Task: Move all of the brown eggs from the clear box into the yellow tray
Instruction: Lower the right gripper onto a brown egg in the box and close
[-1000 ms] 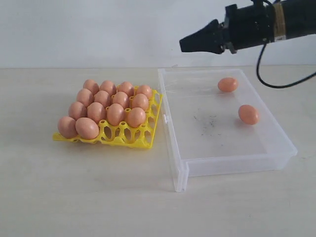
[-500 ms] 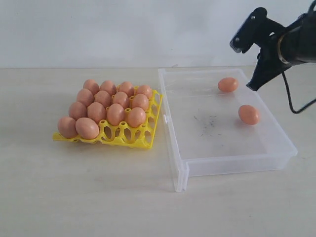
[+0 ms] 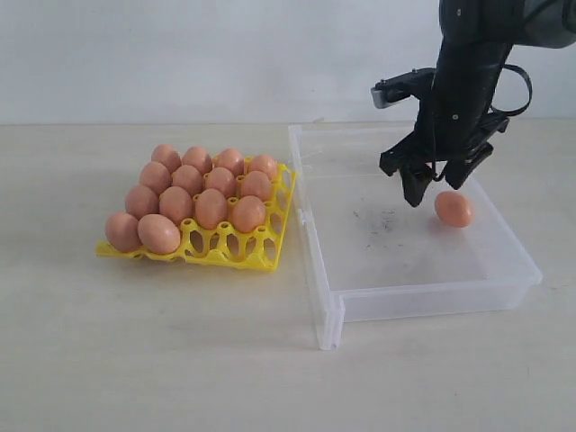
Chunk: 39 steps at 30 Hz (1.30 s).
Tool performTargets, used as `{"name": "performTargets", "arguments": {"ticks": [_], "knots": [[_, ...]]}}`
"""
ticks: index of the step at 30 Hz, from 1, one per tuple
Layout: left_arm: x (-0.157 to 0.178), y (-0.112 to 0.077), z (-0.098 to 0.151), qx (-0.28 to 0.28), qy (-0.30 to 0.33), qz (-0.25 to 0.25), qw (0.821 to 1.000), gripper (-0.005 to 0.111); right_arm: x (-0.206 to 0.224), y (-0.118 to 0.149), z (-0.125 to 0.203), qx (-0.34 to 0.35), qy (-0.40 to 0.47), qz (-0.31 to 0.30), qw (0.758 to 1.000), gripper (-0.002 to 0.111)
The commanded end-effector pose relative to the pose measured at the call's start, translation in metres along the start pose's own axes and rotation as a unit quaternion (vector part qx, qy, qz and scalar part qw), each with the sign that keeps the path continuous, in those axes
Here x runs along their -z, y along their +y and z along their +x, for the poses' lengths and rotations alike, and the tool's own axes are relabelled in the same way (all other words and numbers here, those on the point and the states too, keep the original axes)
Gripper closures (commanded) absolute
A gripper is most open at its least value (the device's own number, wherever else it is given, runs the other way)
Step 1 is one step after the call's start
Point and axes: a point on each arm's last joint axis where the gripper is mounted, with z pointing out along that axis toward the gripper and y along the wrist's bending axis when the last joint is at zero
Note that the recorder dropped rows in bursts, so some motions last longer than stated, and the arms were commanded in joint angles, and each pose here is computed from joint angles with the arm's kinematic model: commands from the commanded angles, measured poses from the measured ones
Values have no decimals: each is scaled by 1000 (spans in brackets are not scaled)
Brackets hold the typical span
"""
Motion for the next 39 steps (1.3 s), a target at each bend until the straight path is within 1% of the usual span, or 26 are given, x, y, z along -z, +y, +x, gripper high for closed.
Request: {"name": "performTargets", "arguments": {"ticks": [1,2,5,7,9,11,13,15,17,20,22,26,29,34,37,39], "knots": [[0,0,-1,1,-5,1,1000,103,-12,-8,-3,0,4,23,1000,67],[0,0,-1,1,-5,1,1000,103,-17,-10,-4,-4,2,25,1000,69],[0,0,-1,1,-5,1,1000,103,-40,-13,-8,-6,3,27,1000,69],[0,0,-1,1,-5,1,1000,103,-44,-16,-9,-8,-1,29,1000,68],[0,0,-1,1,-5,1,1000,103,-44,-16,-10,1,-4,29,1000,62],[0,0,-1,1,-5,1,1000,103,-44,-16,-9,22,1,28,999,50],[0,0,-1,1,-5,1,1000,103,-44,-16,-8,29,7,32,999,46],[0,0,-1,1,-5,1,1000,103,-42,-22,-9,28,6,46,999,46],[0,0,-1,1,-5,1,1000,103,-38,-28,-10,9,1,57,998,46],[0,0,-1,1,-5,1,1000,103,-33,-34,-12,-15,-8,59,998,46],[0,0,-1,1,-5,1,1000,103,-31,-35,-12,-17,-13,60,998,46],[0,0,-1,1,-5,1,1000,103,-30,-39,-11,-6,-6,84,996,46],[0,0,-1,1,-5,1,1000,103,-30,-43,-13,0,-18,105,994,46],[0,0,-1,1,-5,1,1000,103,-30,-49,-15,-8,-37,106,994,46],[0,0,-1,1,-5,1,1000,103,-30,-63,-10,-33,-36,105,993,46],[0,0,-1,1,-5,1,1000,103,-31,-72,-5,-53,-32,93,994,46]]}}
